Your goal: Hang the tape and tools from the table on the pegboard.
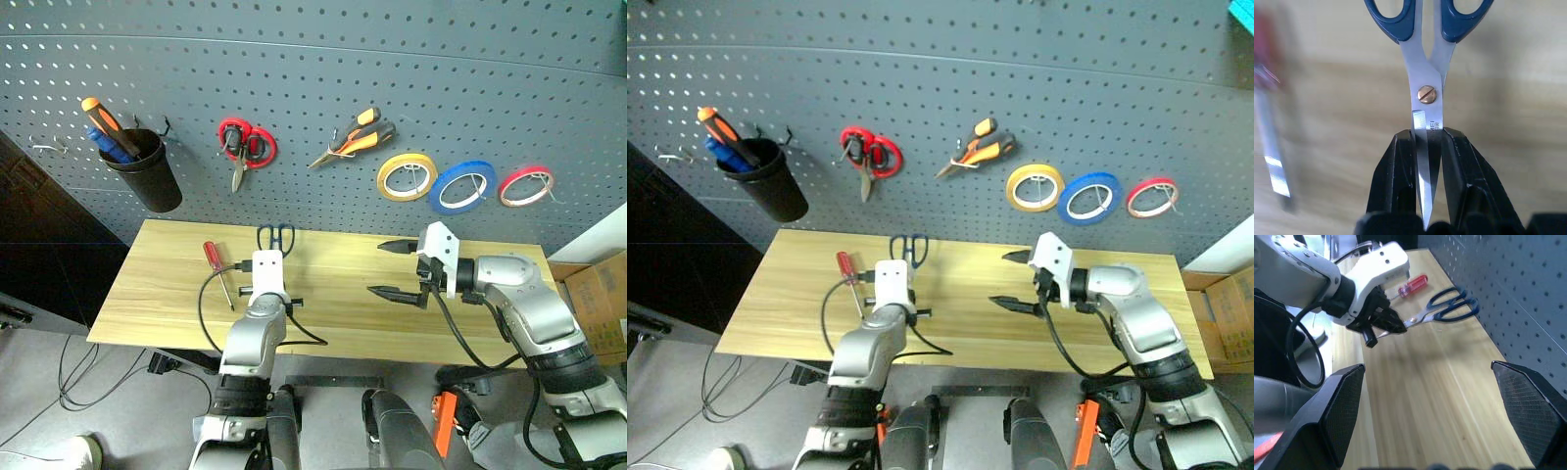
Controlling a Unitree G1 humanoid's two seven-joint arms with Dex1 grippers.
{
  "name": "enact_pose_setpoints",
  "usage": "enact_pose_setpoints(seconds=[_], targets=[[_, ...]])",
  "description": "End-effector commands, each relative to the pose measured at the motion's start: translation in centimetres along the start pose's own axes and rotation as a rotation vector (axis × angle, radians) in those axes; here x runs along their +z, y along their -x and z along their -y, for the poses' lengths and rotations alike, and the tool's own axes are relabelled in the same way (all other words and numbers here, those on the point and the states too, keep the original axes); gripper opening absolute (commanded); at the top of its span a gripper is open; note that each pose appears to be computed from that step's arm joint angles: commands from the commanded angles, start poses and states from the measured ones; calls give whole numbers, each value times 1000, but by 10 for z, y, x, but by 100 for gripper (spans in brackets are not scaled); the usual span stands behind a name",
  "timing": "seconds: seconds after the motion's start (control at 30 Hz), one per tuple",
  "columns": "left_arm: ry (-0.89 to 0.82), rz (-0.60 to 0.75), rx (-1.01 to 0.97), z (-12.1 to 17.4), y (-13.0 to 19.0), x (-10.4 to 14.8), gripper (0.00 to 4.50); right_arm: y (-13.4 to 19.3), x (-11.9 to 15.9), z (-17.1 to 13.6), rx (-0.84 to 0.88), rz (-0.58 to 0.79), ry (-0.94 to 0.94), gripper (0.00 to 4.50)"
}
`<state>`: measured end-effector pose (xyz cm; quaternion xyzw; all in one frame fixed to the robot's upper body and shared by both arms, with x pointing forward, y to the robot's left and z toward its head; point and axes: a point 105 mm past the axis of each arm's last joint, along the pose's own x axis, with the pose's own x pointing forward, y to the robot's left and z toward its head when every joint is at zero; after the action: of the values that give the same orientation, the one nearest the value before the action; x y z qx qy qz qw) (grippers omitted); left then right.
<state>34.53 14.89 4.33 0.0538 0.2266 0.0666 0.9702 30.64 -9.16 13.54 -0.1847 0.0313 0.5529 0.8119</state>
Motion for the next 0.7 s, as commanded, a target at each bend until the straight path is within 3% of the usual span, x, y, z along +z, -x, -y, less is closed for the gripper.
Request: enact_pose_setpoints(seconds=[0.03,0.17,0.3,0.5,0.7], targets=[[-24,178,33,-12,21,31,43,3,28,0,-96,133,-37,450],[-20,291,82,-24,41,41,43,4,39,-3,-154,191,-68,450],[37,350,96,-29,57,35,43,3,49,-7,-186,225,-74,450],[-60,588,190,-45,84,61,43,1,65,-11,-200,296,-97,450],[-96,683,229,-48,107,60,43,1,79,-21,-193,349,-117,450]])
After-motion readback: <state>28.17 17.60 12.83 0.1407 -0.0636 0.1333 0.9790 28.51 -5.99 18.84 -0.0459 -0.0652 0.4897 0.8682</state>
